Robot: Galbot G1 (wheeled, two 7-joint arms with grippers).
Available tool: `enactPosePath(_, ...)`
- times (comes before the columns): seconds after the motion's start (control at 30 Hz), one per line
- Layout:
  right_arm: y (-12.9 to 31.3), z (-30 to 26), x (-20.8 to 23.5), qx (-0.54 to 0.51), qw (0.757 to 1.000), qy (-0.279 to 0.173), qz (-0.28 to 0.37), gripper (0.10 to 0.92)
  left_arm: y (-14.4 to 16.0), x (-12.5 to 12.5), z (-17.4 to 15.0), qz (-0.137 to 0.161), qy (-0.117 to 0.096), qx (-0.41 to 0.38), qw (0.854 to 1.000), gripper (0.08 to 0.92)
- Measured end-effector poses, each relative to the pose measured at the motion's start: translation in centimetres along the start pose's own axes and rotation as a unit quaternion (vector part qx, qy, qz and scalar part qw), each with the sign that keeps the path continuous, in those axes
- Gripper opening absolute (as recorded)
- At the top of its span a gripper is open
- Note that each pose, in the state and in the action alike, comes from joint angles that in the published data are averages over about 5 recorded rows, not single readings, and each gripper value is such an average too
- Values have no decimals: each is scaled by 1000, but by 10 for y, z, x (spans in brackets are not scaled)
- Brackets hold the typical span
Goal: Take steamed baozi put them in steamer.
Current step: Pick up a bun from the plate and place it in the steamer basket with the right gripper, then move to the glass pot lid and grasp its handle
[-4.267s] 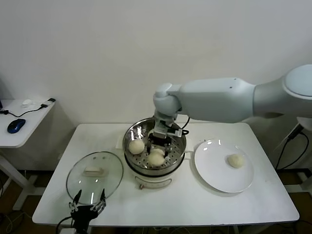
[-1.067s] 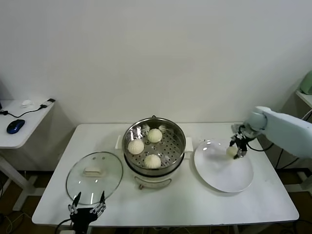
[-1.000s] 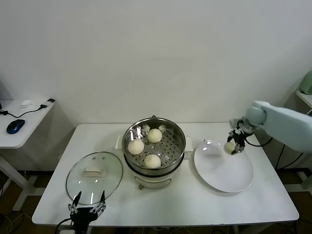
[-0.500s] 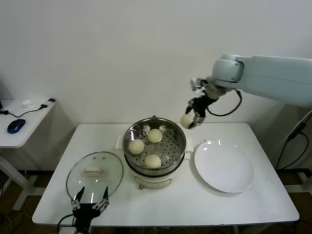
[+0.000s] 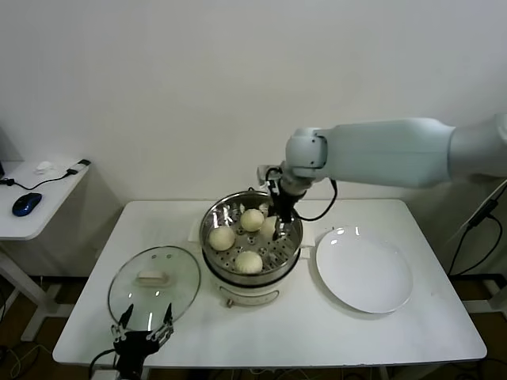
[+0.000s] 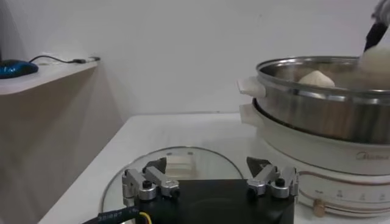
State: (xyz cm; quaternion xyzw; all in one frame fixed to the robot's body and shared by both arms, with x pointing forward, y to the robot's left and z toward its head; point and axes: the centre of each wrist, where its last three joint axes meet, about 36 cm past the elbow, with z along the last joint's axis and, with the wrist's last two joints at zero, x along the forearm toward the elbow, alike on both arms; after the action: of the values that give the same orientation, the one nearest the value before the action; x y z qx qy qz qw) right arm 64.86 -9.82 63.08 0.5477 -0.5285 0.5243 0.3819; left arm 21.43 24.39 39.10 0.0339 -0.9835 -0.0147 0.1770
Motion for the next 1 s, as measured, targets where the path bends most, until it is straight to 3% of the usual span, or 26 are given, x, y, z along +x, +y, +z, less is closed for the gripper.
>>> enactPosePath(0.37, -2, 2, -40, -1, 1000, 16, -5, 677, 0, -2, 2, -2, 2, 4, 1000, 823)
enactPosePath(0.5, -5, 2, -43, 1, 1000, 7, -2, 752, 0, -2, 3, -4, 3, 5, 1000, 823)
enactPosePath(0.63, -8, 1, -38, 8, 1000, -9, -4, 815, 1, -2, 2, -6, 2, 5, 1000, 823)
enactPosePath(0.87, -18, 14, -1, 12, 998, -57, -7, 823, 0, 0, -1, -5, -1, 5, 1000, 823)
enactPosePath(1.0, -23, 36, 25, -10, 994, -101, 31, 823, 0, -1, -2, -3, -3, 8, 1000, 823)
